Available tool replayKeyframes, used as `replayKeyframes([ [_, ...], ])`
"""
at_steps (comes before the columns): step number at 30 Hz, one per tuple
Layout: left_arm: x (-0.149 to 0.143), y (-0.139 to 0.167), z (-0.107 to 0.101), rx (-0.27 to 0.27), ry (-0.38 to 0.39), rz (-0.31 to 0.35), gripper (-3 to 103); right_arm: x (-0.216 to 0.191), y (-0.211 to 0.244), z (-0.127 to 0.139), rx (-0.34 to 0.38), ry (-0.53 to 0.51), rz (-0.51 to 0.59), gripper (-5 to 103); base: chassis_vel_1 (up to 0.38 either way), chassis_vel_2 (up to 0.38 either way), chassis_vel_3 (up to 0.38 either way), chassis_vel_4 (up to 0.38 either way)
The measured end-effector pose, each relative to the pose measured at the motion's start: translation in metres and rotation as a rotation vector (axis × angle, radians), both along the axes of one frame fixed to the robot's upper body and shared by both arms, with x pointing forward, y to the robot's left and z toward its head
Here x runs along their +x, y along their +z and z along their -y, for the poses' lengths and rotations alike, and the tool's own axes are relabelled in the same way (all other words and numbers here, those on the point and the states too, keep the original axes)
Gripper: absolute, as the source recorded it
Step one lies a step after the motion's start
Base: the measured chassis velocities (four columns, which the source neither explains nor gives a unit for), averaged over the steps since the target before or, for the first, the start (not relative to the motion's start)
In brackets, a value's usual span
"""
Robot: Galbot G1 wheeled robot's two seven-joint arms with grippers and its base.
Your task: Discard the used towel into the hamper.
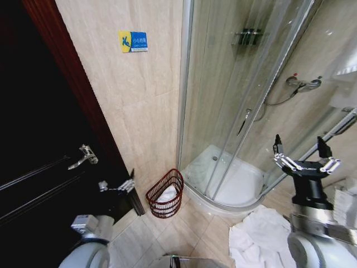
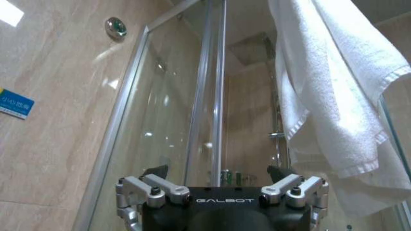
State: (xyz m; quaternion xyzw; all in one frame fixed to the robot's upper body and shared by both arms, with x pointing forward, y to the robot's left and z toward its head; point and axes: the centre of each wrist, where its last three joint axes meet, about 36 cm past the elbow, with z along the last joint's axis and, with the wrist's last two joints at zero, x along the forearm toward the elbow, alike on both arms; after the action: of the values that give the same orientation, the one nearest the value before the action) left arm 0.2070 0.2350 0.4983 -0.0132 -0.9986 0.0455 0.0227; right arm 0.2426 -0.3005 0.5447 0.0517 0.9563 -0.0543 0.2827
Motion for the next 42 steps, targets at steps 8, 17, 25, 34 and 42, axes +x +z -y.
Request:
replayKeyframes([
  [8,-0.001,0.0,0.003,0.055,-0.026,0.024,93,-0.001,0.0,0.001,-0.003,-0.001,-0.003,100,0.0,0.0,0.0,0.0],
  [17,-0.001,0.0,-0.003,0.168,-0.032,0.068,93,-0.002,-0.001,0.0,0.002,-0.013,-0.004,100,0.0,0.0,0.0,0.0],
  [25,-0.001,0.001,-0.003,0.171,-0.03,0.061,93,-0.003,-0.003,0.001,0.001,-0.015,-0.012,100,0.0,0.0,0.0,0.0],
  [34,-0.001,0.001,-0.003,0.17,-0.029,0.06,93,-0.008,-0.004,0.004,-0.005,-0.026,-0.009,100,0.0,0.0,0.0,0.0],
  [42,-0.001,0.001,-0.003,0.169,-0.028,0.06,93,-0.017,-0.003,0.017,-0.023,-0.073,-0.011,100,0.0,0.0,0.0,0.0],
])
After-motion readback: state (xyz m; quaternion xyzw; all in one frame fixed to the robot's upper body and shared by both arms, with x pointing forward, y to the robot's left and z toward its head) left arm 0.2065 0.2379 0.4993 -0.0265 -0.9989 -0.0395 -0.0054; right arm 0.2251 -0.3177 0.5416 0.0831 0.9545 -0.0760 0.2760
